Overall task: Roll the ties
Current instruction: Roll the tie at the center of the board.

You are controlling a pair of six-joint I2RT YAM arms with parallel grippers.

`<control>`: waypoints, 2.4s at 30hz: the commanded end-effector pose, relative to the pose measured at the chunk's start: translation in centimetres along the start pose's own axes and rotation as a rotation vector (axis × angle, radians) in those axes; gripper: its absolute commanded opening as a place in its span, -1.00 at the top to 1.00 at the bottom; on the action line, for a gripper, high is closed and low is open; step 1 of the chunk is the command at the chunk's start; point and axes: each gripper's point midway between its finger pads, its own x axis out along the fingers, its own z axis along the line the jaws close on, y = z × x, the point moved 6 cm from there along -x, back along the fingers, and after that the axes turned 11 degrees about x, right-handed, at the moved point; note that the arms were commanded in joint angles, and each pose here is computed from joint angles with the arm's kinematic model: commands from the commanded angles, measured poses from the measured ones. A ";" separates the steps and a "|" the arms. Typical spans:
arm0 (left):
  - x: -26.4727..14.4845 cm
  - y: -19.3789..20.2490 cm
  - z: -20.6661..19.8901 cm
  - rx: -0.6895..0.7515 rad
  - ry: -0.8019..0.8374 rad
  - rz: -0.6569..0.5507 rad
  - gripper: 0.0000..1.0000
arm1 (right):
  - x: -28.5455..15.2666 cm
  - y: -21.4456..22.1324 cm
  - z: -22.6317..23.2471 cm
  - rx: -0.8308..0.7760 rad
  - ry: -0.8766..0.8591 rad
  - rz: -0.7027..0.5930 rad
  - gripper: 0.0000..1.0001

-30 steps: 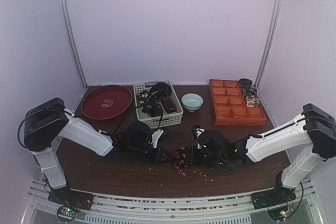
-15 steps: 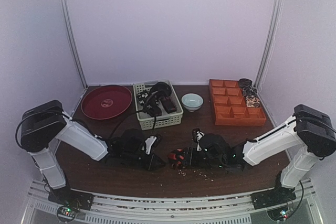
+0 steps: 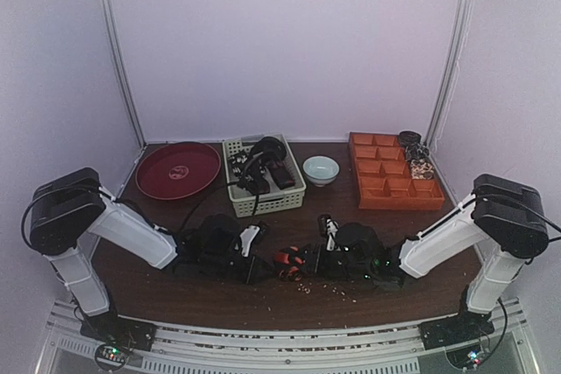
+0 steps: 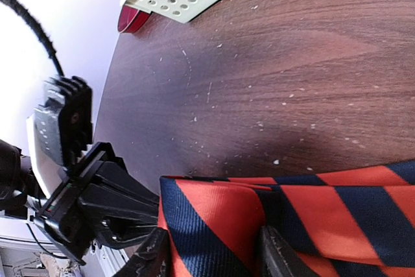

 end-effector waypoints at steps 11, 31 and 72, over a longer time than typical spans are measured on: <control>-2.4 -4.2 -2.3 0.526 -0.117 -0.152 -0.17 | -0.7 -0.7 -3.2 0.008 -0.009 0.014 0.07; 1.3 -5.2 -2.9 0.871 -0.064 -0.094 -0.96 | -1.2 -1.5 -3.5 0.003 -0.031 0.011 0.07; 3.5 -4.8 -0.7 0.854 -0.183 -0.012 0.23 | -2.7 -2.9 -3.6 0.038 -0.003 -0.005 -0.04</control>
